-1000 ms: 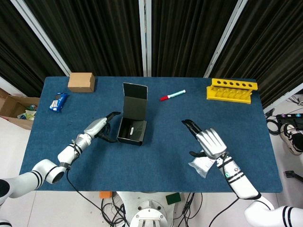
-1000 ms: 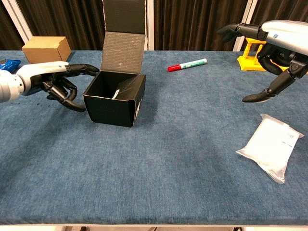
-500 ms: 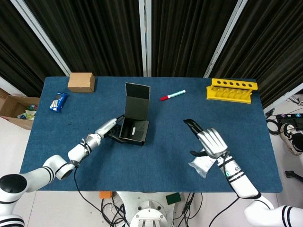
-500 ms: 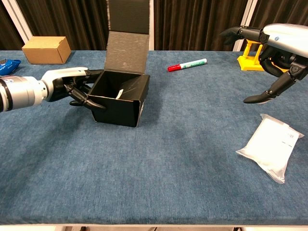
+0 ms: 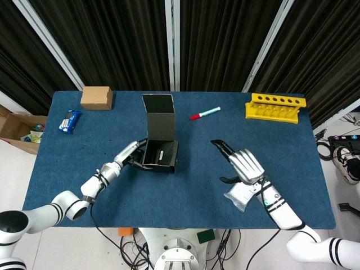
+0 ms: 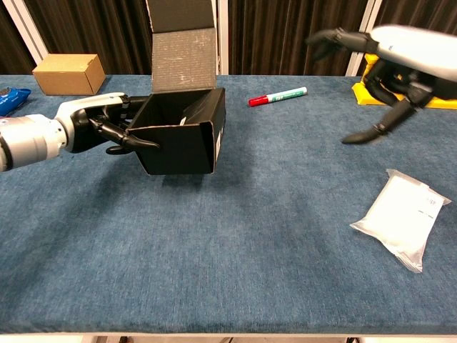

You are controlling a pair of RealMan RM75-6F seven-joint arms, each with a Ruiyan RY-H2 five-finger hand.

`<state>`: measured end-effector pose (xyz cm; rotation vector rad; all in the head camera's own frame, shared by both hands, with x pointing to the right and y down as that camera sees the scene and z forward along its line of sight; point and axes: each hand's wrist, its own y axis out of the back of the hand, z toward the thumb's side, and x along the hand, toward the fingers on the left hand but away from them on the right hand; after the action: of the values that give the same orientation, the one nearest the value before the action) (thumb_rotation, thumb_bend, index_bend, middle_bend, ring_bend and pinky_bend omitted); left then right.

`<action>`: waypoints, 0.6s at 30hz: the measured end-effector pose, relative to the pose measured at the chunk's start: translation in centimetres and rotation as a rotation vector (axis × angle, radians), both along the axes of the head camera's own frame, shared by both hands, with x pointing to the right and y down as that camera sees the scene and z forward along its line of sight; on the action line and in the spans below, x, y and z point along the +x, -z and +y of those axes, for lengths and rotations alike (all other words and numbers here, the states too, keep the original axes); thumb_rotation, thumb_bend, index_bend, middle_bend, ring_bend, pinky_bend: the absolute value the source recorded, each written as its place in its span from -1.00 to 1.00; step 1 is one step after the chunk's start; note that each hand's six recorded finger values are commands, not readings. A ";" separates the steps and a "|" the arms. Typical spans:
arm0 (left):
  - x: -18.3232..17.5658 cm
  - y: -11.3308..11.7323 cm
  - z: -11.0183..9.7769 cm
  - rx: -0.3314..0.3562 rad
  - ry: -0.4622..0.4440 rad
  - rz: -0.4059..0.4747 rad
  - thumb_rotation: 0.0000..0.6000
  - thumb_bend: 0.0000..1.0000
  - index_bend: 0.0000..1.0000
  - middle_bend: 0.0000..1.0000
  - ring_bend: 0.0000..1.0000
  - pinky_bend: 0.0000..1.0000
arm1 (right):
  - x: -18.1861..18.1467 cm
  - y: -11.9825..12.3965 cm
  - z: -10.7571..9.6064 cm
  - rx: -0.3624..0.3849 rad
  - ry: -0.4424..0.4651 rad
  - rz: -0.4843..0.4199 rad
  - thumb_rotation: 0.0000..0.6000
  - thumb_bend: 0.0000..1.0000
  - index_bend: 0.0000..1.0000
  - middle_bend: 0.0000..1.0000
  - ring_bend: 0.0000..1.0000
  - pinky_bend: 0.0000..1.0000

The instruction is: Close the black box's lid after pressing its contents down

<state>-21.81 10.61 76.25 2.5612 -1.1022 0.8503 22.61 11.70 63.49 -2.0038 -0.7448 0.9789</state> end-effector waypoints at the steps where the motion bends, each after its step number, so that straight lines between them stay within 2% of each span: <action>1: 0.0 0.3 0.2 -0.007 0.002 0.013 1.00 -1.00 0.04 0.07 0.52 0.85 | -0.6 0.1 -0.4 0.023 0.015 -0.005 1.00 -0.87 -0.81 -0.68 0.59 1.00; 5: 0.2 1.8 1.1 -0.032 0.000 0.056 1.00 -1.00 0.04 0.06 0.52 0.85 | -4.1 0.3 -1.8 0.110 0.083 -0.041 1.00 -0.96 -0.79 -0.67 0.60 1.00; 9: 0.4 2.9 1.5 -0.034 -0.011 0.070 1.00 -1.00 0.04 0.06 0.52 0.85 | -8.2 0.2 -2.4 0.181 0.150 -0.064 1.00 -0.98 -0.75 -0.66 0.60 1.00; 13: 0.5 3.6 1.7 -0.032 -0.014 0.075 1.00 -1.00 0.03 0.04 0.52 0.85 | -11.5 -0.2 -2.3 0.222 0.213 -0.077 1.00 -0.98 -0.74 -0.64 0.61 1.00; 18: 0.5 4.1 1.8 -0.027 -0.025 0.070 1.00 -1.00 0.02 0.03 0.52 0.85 | -13.6 -0.3 -1.9 0.251 0.257 -0.085 1.00 -0.97 -0.66 -0.61 0.61 1.00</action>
<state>-21.32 12.46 72.10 2.5665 -1.0339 0.7703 8.99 9.79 63.77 -1.8723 -0.6037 0.6219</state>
